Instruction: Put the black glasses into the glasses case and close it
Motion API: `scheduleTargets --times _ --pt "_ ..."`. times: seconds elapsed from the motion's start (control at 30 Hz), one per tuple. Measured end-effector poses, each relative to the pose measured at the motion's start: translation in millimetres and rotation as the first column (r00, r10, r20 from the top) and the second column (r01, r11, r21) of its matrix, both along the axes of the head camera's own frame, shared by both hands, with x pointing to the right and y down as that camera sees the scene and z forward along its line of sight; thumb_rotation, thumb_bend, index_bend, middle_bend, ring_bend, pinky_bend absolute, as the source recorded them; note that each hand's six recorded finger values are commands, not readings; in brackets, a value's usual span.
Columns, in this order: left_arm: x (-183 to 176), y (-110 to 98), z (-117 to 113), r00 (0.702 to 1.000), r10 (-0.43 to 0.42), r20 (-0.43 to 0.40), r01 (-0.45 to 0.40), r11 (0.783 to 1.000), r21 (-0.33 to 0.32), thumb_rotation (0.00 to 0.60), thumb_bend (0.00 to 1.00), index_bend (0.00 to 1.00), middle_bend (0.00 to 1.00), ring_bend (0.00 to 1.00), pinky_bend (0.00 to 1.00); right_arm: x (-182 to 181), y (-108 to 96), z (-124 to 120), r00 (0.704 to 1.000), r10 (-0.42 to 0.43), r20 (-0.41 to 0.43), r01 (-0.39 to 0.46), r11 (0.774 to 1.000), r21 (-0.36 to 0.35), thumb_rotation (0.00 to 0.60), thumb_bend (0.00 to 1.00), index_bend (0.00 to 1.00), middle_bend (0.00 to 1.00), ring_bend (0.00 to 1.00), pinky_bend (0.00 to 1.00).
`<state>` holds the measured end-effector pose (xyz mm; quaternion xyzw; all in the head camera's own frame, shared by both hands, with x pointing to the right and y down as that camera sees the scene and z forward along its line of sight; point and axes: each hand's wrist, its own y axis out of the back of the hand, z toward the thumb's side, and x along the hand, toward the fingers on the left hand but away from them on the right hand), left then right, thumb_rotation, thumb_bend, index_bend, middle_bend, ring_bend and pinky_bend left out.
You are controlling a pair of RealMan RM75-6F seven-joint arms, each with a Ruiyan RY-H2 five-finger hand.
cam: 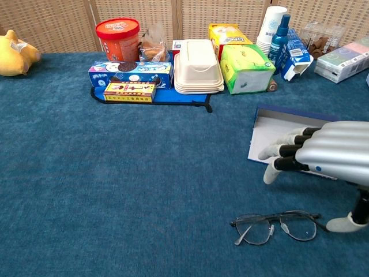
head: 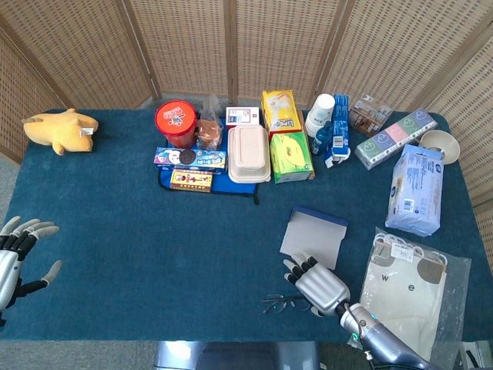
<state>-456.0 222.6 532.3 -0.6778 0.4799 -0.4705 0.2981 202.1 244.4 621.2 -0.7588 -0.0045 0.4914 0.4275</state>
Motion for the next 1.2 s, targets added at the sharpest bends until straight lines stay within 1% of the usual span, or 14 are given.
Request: scheduleTargets --times 0.3,0.53,0.67,0.87,1.2 --pt "-2 1 1 1.000 -0.002 -0.002 0.002 1.000 0.001 0.600 0.30 0.26 0.26 0.15 0.04 -9 9 5 1.000 0.008 -0.014 -0.008 1.000 -0.021 0.600 0.22 0.26 0.09 0.00 0.08" --pt "-5 2 0 1.000 -0.008 0.000 0.008 1.000 0.004 0.600 0.30 0.26 0.26 0.15 0.04 -14 12 8 1.000 0.008 -0.017 -0.008 1.000 -0.007 0.600 0.24 0.27 0.09 0.00 0.08" --pt "-6 3 -1 1.000 -0.012 0.001 0.012 1.000 0.006 0.600 0.30 0.26 0.26 0.15 0.04 -15 14 10 1.000 0.005 -0.021 -0.005 1.000 -0.002 0.600 0.26 0.30 0.09 0.00 0.08" --pt "-8 4 -2 1.000 -0.017 0.002 0.017 1.000 0.012 0.600 0.30 0.26 0.26 0.15 0.04 -17 16 10 1.000 0.010 -0.022 -0.010 1.000 0.004 0.600 0.29 0.30 0.10 0.00 0.08" --pt "-13 8 -3 1.000 -0.026 0.004 0.026 1.000 0.013 0.600 0.30 0.26 0.26 0.15 0.04 -20 21 10 1.000 0.016 -0.018 -0.016 1.000 0.006 0.600 0.29 0.30 0.10 0.00 0.08"
